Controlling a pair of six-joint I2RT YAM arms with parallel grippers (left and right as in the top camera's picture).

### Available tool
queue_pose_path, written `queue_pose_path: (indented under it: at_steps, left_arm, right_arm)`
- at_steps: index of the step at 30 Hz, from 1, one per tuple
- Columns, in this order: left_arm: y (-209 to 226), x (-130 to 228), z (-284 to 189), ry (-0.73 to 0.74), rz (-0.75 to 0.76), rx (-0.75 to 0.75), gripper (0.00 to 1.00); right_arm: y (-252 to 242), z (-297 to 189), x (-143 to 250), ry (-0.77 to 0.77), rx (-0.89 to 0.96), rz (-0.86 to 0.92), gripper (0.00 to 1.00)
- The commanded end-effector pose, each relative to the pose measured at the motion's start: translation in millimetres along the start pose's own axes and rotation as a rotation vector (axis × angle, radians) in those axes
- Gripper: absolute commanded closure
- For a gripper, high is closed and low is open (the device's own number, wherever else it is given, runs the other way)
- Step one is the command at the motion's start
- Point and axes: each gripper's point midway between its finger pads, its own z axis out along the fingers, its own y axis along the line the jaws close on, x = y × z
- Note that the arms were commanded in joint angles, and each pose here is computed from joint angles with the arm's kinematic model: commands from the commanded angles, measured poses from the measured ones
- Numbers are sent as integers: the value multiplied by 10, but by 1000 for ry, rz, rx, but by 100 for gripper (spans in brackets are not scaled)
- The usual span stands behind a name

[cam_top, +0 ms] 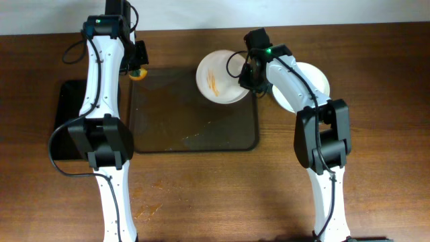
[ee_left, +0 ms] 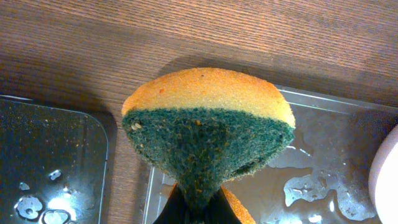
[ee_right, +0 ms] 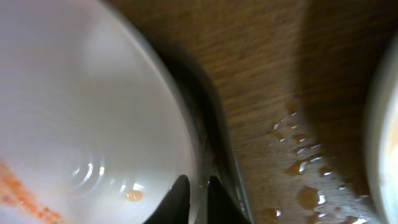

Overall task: Clean dirty plates on tray and stack at the side
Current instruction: 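Grasp the rim of the last plate on the tray with the right gripper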

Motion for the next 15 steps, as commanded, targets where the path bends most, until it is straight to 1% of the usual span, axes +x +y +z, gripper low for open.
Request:
queue_pose_path:
  at_steps: [1,2,5,8,9,11,13,14,15]
  left_arm:
    - [-23,-3,-14,-1,21,11,99]
    - [-23,-3,-14,-1,21,11,100]
    - [-23,-5,-14,-2,21,11,99]
    - [-22,-6,-14,-2,20,11,99]
    - [-22,-8,-14,-3,20,12,100]
    - [-24,-16,-14,-7,20,12,99]
    - [-23,-14,-14,-6,20,12,100]
    - [-26,-14,-14,-6,20,13,99]
    - [-26,-15,-14,-7,21,13,100]
  right_arm:
    - [64,171,251,102,-33,8,91]
    - [137,170,366,144,-56,0,94]
    - [272,134,692,243,-66,-28,96]
    - [438,13,995,320,-78,-110,93]
    - [533,-94,1068,329,-93,-166,88]
    - [623,-227,1076,313,-113,-224,79]
    - [713,-350,903,254,-152,-278,53]
    - [732,-341,785,216,-177,-305,45]
    - [736,-314,686,184,-195,-342,44]
